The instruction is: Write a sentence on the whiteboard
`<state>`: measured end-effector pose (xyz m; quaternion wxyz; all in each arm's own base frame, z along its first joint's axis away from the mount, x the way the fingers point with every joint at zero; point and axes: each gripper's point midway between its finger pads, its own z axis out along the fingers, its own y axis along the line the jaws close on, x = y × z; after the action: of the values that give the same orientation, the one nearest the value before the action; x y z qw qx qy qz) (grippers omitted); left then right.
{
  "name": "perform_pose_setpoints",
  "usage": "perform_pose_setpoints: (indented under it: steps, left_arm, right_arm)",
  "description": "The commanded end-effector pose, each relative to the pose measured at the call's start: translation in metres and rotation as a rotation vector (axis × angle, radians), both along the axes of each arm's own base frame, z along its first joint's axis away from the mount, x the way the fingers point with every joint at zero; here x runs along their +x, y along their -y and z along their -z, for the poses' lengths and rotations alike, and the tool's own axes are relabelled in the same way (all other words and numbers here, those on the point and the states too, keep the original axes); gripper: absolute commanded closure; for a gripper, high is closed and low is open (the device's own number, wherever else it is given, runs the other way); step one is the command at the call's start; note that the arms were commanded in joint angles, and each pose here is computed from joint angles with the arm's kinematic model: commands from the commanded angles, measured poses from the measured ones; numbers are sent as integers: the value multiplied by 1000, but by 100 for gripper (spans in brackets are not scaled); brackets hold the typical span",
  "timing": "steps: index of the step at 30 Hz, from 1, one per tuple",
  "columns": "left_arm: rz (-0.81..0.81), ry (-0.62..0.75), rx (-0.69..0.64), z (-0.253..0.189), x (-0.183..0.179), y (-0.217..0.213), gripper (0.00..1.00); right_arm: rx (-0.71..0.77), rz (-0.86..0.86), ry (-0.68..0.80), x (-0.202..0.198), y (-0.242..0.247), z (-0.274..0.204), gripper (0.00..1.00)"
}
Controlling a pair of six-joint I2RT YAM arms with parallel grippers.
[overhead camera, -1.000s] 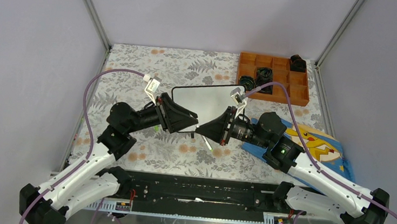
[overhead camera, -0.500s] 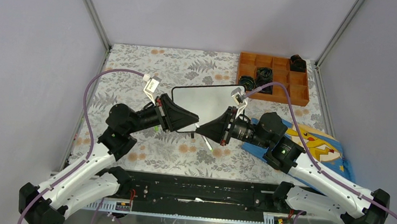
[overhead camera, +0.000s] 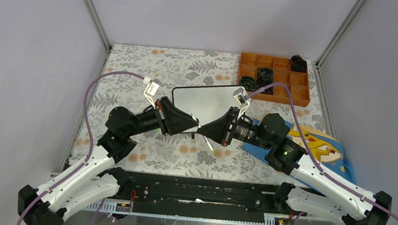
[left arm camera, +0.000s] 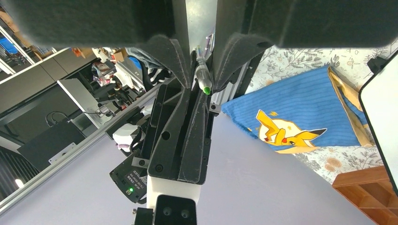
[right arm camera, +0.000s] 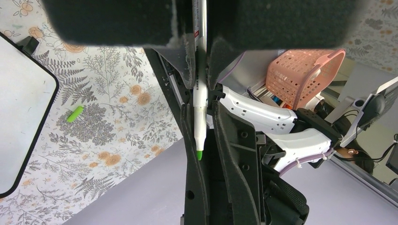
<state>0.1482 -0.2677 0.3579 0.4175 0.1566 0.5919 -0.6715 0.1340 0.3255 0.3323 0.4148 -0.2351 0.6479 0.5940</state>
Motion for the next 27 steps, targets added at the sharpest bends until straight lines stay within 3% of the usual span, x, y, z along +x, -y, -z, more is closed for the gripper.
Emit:
perform_pose_setpoints:
  steps: [1, 6, 17, 20, 27]
  left_arm:
    - [5, 51, -24, -6, -7, -3, 76]
    - [8, 56, -30, -9, -9, -3, 100]
    - [-19, 53, -71, -21, -7, -6, 100]
    - [-35, 49, -86, -24, -4, -7, 100]
    - [-59, 48, -112, -33, 1, -7, 100]
  right_arm:
    - [76, 10, 54, -1, 4, -26, 100]
    - [83, 3, 51, -2, 4, -27, 100]
    - [92, -18, 47, -7, 5, -31, 100]
    - [98, -15, 43, -7, 5, -34, 88]
    - [105, -17, 36, -6, 4, -40, 48]
